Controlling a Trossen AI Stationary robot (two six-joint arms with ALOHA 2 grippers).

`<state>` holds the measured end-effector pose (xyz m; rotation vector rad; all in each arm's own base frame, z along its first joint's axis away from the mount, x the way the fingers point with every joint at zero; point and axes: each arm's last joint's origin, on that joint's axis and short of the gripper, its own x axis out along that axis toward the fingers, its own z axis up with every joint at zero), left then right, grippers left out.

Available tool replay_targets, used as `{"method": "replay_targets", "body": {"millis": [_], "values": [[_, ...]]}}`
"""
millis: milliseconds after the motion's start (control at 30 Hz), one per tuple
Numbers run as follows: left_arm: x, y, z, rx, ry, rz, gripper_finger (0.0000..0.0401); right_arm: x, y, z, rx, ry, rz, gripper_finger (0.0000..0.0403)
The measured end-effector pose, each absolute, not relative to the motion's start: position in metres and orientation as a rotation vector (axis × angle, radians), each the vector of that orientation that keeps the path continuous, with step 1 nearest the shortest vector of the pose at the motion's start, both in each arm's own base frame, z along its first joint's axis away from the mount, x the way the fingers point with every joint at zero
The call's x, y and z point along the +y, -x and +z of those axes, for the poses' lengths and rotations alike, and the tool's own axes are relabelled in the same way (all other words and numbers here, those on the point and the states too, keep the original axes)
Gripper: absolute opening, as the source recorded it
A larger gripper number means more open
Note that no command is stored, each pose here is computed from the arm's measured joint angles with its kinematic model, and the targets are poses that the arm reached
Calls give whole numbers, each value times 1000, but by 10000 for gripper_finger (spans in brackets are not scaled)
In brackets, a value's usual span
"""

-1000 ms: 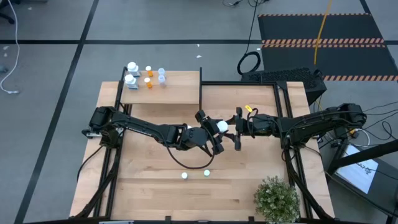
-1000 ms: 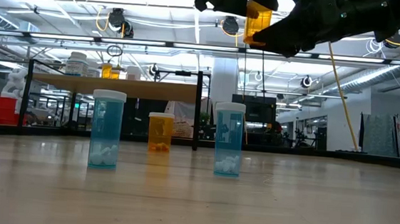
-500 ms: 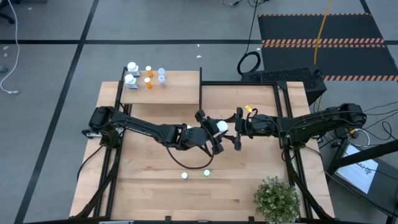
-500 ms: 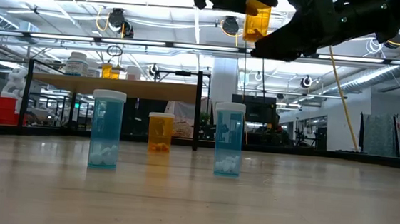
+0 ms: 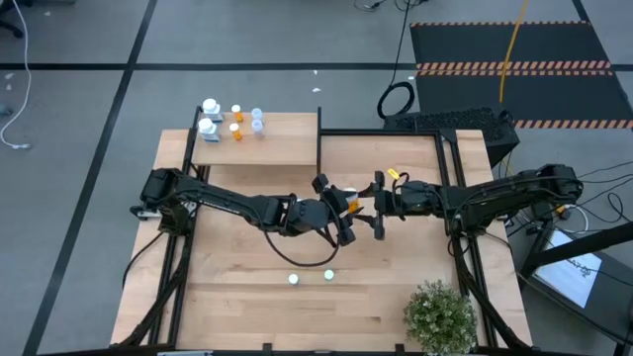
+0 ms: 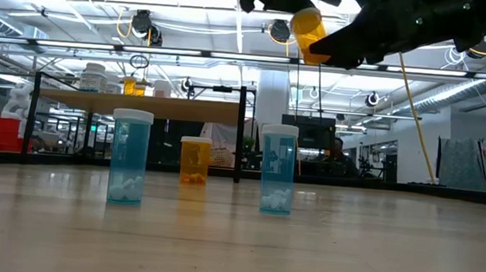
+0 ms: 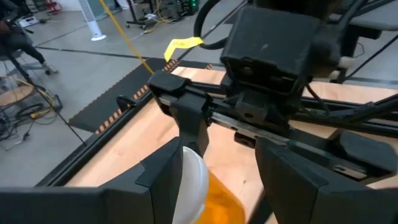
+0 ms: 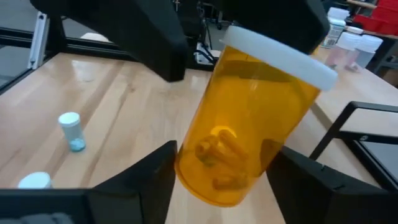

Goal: Pick and place medicine bottles onto shelf by color
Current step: Put the bottom large orange pill bottle on the shelf

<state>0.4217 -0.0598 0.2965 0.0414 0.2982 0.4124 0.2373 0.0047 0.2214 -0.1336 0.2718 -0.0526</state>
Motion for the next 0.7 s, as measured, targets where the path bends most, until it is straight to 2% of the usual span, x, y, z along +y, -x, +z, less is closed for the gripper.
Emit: {"method": "replay_targets", "body": {"millis": [233, 500, 700], "values": [[-60, -422, 297, 296, -40, 411, 201, 5, -237, 221, 274, 134, -52, 192], [-71, -419, 302, 273, -72, 363, 202, 5, -237, 222, 266, 137, -54, 205], [-78, -412, 315, 242, -78, 345, 203, 5, -238, 222, 264, 142, -54, 199]]}}
